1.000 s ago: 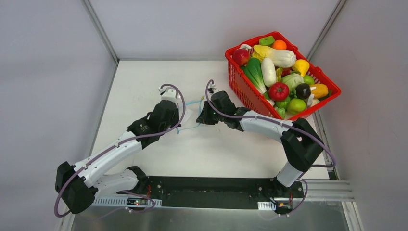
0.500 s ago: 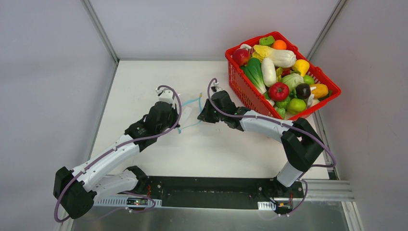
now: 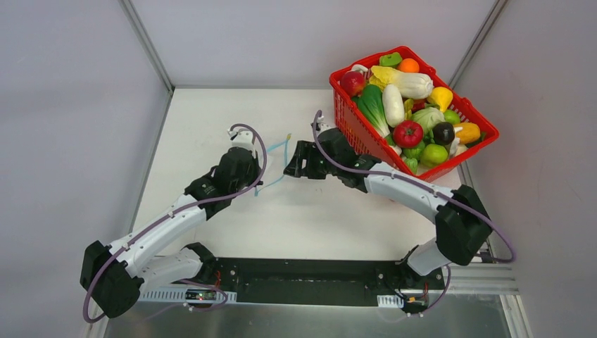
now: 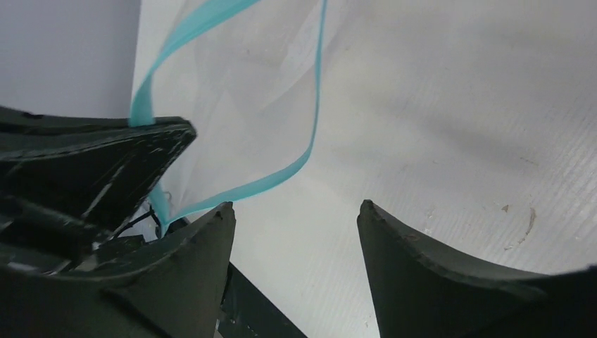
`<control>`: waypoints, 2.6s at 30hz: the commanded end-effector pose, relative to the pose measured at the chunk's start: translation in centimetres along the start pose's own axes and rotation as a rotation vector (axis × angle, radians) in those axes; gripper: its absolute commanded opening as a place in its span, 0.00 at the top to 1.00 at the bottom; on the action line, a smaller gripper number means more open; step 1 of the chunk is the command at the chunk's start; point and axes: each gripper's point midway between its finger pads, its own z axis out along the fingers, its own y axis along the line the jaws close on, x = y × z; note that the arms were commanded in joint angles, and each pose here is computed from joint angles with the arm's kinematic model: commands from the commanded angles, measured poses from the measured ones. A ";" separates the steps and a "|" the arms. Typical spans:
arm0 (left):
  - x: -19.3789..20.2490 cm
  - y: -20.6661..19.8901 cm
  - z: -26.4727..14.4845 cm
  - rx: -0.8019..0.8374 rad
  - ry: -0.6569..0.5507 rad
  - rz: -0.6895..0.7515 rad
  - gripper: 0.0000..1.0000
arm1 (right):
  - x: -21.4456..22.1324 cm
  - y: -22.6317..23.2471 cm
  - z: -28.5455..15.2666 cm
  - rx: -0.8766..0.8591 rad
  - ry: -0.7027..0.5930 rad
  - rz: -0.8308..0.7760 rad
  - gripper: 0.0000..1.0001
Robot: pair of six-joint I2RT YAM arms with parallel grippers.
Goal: Place the food in the zip-top bag and seal the zipper
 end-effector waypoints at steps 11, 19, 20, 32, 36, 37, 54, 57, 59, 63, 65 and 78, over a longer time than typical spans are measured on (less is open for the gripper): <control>-0.6 0.5 0.3 -0.036 -0.023 -0.062 1.00 | -5.8 3.8 -11.0 -0.067 -0.289 -0.158 0.25; -1.0 0.4 0.2 -0.033 -0.031 -0.067 1.00 | -11.1 0.8 -16.6 0.147 -0.567 -0.160 0.21; -1.1 0.3 0.2 -0.031 -0.033 -0.070 1.00 | -11.8 0.6 -17.3 0.164 -0.590 -0.163 0.21; -0.8 0.0 0.6 -0.023 -0.014 -0.060 1.00 | -17.6 -11.5 -27.8 0.677 -0.788 0.045 0.31; -1.1 -0.3 0.6 -0.011 -0.007 -0.050 1.00 | -18.4 -16.5 -30.1 0.749 -0.745 0.202 0.31; -1.2 -0.4 0.6 -0.007 -0.009 -0.049 1.00 | -18.7 -17.3 -30.7 0.749 -0.754 0.237 0.30; -1.3 -1.1 0.2 0.043 -0.008 -0.030 1.00 | -18.0 -24.0 -34.5 0.879 -0.754 0.352 0.21; -1.4 -1.2 0.2 0.045 -0.011 -0.029 1.00 | -17.6 -24.3 -32.9 0.839 -0.697 0.365 0.24; -1.4 -1.2 0.2 0.048 -0.011 -0.028 1.00 | -17.2 -24.9 -32.6 0.853 -0.694 0.378 0.25; -1.5 -1.3 0.1 0.055 -0.014 -0.025 1.00 | -16.7 -25.8 -32.3 0.881 -0.674 0.377 0.29; -1.5 -1.3 0.1 0.055 -0.014 -0.026 1.00 | -16.7 -25.6 -31.8 0.855 -0.664 0.373 0.35; -1.8 -1.8 -0.1 0.078 -0.019 -0.032 1.00 | -19.4 -18.4 -35.7 0.647 -0.875 0.274 0.57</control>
